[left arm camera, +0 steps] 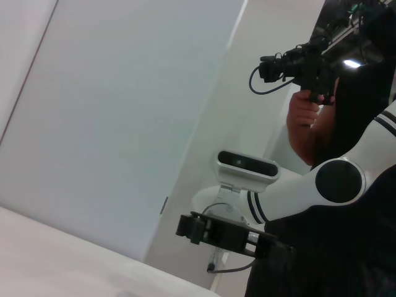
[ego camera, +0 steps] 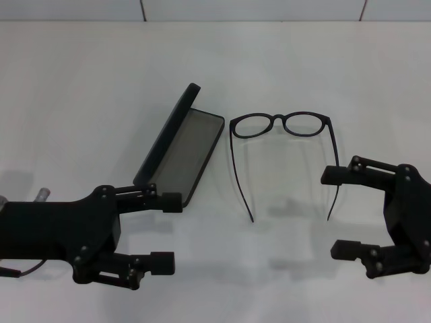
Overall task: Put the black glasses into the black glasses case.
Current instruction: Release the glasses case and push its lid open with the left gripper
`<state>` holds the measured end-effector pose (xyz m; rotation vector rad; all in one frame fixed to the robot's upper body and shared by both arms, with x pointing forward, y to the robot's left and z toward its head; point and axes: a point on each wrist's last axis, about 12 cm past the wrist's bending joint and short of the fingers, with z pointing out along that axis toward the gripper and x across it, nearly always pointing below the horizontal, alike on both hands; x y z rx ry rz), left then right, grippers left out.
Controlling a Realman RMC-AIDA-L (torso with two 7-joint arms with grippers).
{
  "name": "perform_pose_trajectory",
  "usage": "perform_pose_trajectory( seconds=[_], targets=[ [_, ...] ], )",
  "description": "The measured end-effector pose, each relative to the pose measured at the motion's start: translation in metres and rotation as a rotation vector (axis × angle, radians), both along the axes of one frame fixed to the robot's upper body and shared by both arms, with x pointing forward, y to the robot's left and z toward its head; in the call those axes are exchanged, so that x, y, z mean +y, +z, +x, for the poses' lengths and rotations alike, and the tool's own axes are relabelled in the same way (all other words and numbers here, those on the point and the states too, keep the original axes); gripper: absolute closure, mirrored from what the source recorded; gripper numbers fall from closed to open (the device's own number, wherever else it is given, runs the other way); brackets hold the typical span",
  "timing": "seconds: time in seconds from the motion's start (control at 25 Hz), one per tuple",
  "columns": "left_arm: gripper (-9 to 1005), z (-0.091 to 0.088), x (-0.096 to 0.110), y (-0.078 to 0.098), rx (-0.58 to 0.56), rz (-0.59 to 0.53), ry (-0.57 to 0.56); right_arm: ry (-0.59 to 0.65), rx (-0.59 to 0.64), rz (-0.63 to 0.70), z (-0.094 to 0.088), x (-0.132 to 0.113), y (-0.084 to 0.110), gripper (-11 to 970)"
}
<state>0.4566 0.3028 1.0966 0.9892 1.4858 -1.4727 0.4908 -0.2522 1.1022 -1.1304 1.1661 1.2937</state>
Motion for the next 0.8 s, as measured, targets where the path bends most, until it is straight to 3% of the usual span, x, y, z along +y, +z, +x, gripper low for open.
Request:
perform_pose_trajectory(
  seconds=[0.6, 0.68, 0.8],
  targets=[
    [104, -0.001, 0.001, 0.0, 0.002, 0.001, 0.003, 0.014, 0.011, 0.007, -0.001, -0.001, 0.002, 104],
    [104, 0.0, 0.001, 0.0, 0.001, 0.0, 0.003, 0.012, 0.027, -0.008, 0.003, -0.003, 0.005, 106],
    [104, -0.001, 0.003, 0.0, 0.004, -0.002, 0.013, 0.023, 0.072, -0.082, 0.018, -0.01, 0.025, 109]
  ],
)
